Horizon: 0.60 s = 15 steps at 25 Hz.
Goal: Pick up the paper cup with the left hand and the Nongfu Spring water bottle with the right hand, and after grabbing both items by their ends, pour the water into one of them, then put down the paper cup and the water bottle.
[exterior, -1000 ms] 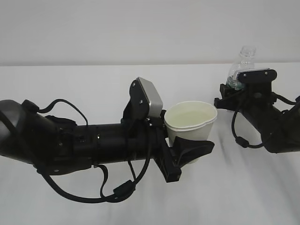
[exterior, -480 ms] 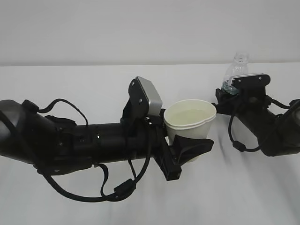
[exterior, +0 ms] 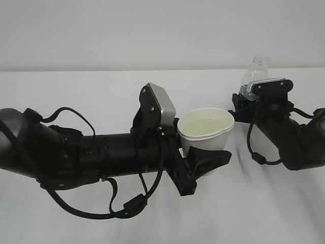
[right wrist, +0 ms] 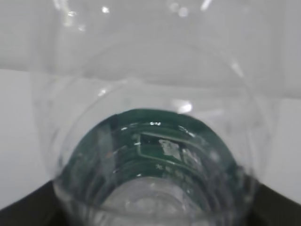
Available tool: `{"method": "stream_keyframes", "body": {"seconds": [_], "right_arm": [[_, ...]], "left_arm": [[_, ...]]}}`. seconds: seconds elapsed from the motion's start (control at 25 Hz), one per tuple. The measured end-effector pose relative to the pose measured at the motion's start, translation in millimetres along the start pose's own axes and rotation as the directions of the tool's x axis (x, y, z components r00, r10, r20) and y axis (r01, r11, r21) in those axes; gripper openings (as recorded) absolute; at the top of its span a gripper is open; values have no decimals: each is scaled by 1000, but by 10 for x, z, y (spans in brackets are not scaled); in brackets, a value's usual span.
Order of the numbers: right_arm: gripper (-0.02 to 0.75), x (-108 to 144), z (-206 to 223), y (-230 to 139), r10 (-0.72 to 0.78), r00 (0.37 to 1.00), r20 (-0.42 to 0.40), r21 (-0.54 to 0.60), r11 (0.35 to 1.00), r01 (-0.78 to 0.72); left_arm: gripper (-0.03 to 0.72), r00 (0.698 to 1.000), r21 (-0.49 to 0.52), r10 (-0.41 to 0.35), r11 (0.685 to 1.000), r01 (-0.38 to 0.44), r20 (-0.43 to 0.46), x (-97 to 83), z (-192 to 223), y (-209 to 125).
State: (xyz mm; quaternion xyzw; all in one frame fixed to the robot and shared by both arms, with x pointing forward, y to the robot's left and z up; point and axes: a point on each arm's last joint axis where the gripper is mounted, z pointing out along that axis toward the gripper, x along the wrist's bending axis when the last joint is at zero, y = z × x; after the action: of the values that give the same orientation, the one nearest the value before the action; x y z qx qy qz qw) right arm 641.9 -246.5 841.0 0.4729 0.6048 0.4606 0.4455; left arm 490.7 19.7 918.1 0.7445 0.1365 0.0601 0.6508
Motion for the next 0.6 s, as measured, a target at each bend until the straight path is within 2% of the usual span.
{"method": "stream_keyframes", "body": {"seconds": [0.32, 0.6], "right_arm": [[594, -24, -5, 49, 12, 1000, 26, -57, 998, -10], [608, -29, -18, 35, 15, 999, 33, -51, 999, -14]], "left_arm": [[419, 1000, 0, 0, 1000, 0, 0, 0, 0, 0], [418, 1000, -1, -1, 1000, 1, -1, 1, 0, 0]]}}
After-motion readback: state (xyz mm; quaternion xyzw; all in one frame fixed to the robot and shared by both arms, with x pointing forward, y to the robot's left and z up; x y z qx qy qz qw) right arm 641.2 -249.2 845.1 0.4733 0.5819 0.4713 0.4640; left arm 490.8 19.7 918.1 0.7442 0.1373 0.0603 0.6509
